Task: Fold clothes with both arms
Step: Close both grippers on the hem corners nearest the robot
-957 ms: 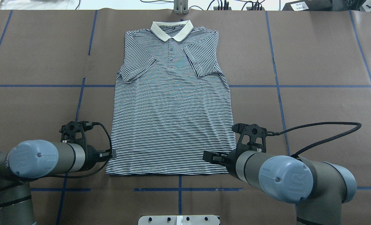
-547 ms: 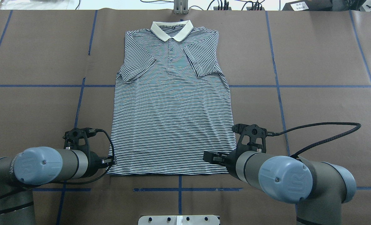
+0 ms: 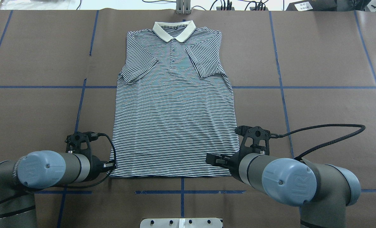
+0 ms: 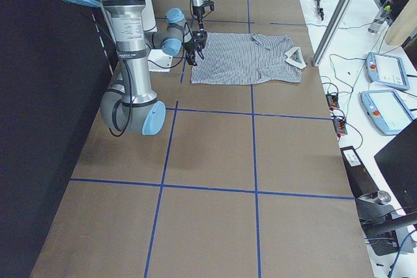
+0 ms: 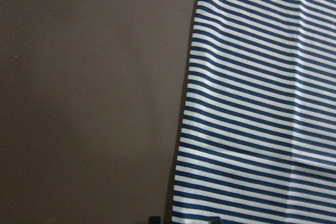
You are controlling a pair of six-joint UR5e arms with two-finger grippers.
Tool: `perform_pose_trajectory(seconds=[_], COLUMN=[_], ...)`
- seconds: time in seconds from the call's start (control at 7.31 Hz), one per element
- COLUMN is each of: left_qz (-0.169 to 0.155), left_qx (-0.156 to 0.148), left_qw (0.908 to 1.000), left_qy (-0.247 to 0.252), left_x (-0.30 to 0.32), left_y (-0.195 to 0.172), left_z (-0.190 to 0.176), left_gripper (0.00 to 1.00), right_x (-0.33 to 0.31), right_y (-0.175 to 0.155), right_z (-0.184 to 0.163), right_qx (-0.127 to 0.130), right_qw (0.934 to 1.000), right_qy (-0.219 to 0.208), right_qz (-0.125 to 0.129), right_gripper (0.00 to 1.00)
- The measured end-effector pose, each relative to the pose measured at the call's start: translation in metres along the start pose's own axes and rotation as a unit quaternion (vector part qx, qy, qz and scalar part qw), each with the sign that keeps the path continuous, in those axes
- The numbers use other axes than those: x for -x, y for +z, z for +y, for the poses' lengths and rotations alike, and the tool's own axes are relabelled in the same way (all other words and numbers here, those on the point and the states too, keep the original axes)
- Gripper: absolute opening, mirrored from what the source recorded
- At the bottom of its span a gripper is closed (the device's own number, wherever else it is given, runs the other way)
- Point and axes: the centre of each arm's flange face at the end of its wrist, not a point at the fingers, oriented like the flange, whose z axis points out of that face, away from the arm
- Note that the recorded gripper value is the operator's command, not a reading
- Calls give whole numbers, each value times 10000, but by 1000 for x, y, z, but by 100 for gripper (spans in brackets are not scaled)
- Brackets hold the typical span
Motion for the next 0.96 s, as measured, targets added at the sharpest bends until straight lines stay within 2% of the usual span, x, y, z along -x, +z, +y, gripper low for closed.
perform_pose_trajectory(seconds=[0.14,0.27,0.68,0.82,0.96], left_qz=[-7,-8,44,62,72], left_qx=[21,37,55,56,55], left_qw=[10000,10000,9999,9999,9999], left_qy=[13,24,74,92,102], left_x=[0,-1,-5,-6,-7], left_y=[1,2,-2,-3,-4], left_z=[2,4,7,7,7], left_gripper=[5,0,0,0,0], right_x=[0,0,-1,-2,-5], right_y=[0,1,4,6,15], right_z=[0,0,1,2,5], right_qx=[1,2,5,9,-27], right_qw=[10000,10000,10000,10000,9999], right_qy=[-4,-7,-12,-19,-45], right_qz=[1,4,25,52,142], right_gripper=[100,100,100,95,79])
